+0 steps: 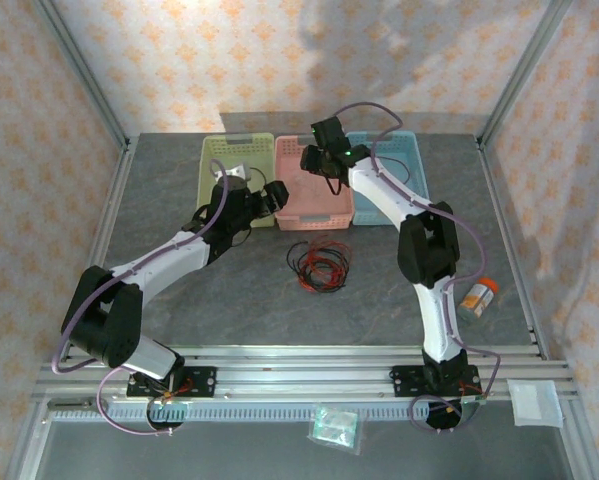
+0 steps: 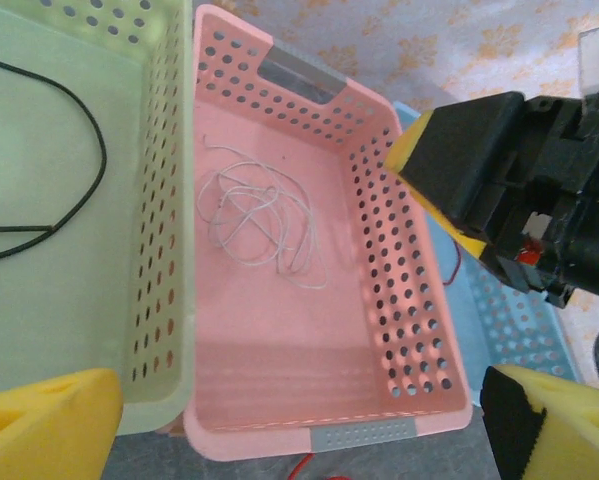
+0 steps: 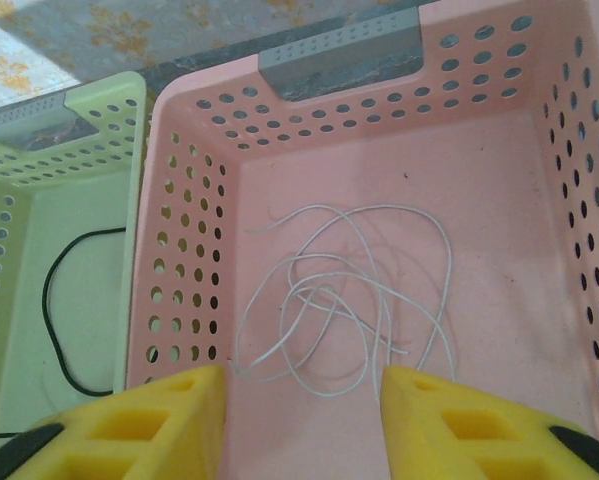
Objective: Untangle the cables
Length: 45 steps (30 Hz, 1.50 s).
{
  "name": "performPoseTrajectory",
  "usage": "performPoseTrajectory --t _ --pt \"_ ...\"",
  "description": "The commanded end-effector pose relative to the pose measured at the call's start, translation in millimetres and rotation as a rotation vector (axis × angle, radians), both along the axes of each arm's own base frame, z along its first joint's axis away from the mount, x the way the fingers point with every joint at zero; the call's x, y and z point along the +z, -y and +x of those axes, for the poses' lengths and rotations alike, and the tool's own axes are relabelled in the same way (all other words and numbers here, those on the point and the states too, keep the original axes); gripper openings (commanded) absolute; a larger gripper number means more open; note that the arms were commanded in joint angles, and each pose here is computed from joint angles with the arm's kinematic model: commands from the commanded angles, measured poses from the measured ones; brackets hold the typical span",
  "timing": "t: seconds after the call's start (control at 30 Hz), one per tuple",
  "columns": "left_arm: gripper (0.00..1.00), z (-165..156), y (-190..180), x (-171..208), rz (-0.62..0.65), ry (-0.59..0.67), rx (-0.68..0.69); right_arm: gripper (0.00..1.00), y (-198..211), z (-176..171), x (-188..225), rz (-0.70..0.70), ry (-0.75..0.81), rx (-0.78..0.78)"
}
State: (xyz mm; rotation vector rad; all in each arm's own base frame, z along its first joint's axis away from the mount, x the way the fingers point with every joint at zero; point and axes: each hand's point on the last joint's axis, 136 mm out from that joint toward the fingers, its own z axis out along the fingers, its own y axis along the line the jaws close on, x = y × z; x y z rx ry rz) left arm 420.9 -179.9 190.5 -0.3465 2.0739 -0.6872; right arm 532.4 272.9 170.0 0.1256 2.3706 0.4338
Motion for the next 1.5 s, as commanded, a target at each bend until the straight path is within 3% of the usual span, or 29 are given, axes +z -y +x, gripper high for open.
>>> performPoseTrajectory --t 0.0,0.23,0.53,0.77,0.9,1.07,1.47 --pt "0.94 -1.9 -5.1 -12.2 0.071 -0.03 0.015 0.46 10.8 0.4 17.5 -0.014 0.03 -0.033" --pt "0.94 -18.4 2.0 -21.8 0.101 -0.054 -0.007 0.45 15.3 -18.8 28.5 -0.003 0.067 0.013" --pt "0.93 -57.6 35.4 -42.4 0.103 -0.097 -0.135 0.43 40.7 -97.2 32.1 0.032 0.127 0.088" --pt "0.92 -94.9 64.7 -57.4 0.051 -0.133 -0.225 0.43 51.3 -172.1 -8.6 0.015 0.024 0.155" --pt "0.92 -112.7 68.6 -69.0 0.053 -0.151 -0.232 0.41 74.5 -197.8 -36.4 -0.038 -0.08 0.085" --pt "0.92 -121.7 84.5 -79.8 0.056 -0.163 -0.271 0.36 108.7 -211.9 -71.6 -0.051 -0.175 -0.084" --pt "0.93 -108.8 131.5 -86.0 0.115 -0.138 -0.33 0.27 102.4 -207.8 -98.9 0.246 -0.191 -0.203"
